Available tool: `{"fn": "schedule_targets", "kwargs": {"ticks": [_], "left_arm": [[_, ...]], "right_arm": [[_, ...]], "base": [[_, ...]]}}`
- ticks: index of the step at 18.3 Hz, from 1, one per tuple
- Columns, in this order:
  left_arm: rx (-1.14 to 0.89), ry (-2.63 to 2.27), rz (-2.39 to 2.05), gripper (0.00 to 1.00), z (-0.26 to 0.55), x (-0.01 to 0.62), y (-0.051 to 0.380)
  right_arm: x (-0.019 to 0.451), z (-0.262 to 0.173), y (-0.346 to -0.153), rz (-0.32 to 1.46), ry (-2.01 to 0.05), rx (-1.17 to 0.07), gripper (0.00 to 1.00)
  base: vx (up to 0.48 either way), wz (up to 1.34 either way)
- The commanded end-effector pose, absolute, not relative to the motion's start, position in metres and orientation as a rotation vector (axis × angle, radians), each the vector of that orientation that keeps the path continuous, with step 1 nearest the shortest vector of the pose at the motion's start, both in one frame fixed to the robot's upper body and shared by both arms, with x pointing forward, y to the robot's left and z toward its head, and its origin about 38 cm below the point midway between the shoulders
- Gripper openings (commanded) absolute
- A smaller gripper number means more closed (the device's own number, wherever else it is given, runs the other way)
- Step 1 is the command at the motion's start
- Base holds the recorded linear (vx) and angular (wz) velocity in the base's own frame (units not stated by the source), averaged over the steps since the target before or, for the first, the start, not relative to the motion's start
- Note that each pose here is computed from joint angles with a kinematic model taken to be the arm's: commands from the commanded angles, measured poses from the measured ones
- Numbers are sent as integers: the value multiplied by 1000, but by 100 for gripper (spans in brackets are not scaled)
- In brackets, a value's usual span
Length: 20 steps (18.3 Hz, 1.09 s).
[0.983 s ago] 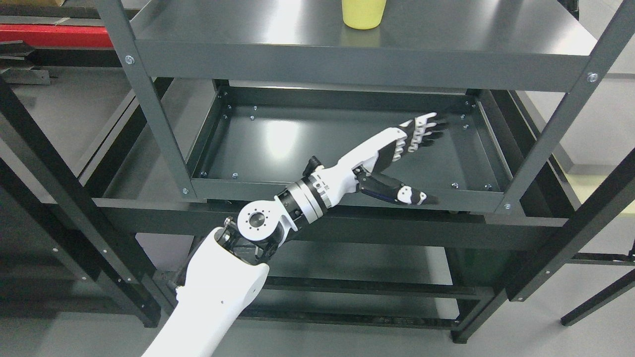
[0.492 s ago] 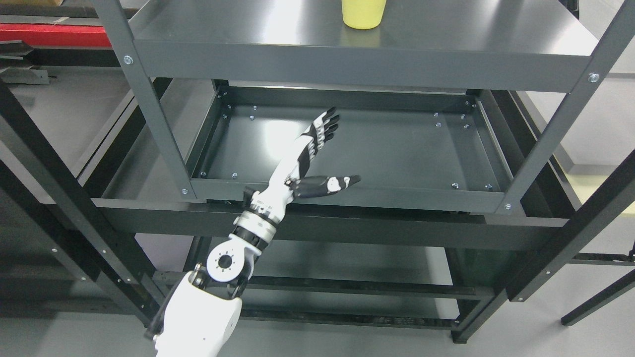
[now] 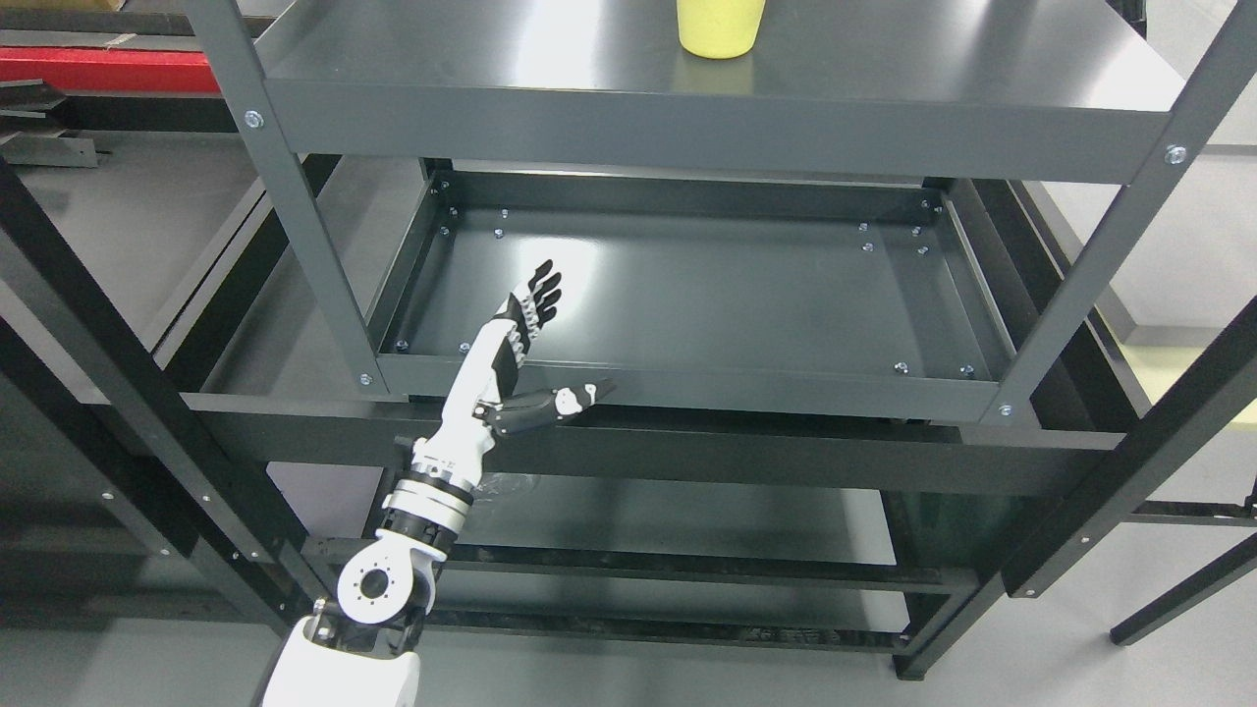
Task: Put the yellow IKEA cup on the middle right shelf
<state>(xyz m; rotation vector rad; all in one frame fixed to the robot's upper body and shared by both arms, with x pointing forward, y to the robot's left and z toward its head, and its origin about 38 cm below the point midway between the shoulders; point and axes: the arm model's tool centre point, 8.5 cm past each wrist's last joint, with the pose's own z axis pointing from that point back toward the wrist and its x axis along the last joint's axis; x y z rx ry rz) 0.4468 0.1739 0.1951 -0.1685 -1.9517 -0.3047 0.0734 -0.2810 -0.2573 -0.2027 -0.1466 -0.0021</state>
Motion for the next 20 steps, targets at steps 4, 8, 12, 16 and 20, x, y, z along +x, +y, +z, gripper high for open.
{"fn": "schedule_targets", "kwargs": {"ticks": [4,8,12,16,20], "left_arm": [[-42,-2025,-199,99,214,418,228],[-45,-2012,-201,99,207,409,228],[-45,-2012,-201,99,207,409,228],[-47,-2010,-204,99,207,409,227],[-49,-2010,-207,99,207,409,227]], "right_arm": [[64,-257,-291,-8,-132,-216,99],[64,-257,-291,-8,-132,-216,99],[64,-257,-291,-8,-132,-216,99],[64,-257,-291,-8,-132,-216,99],[64,-257,-291,-8,-132,-216,99]], "base": [[0,0],[0,0],[0,0],[0,0],[0,0]]}}
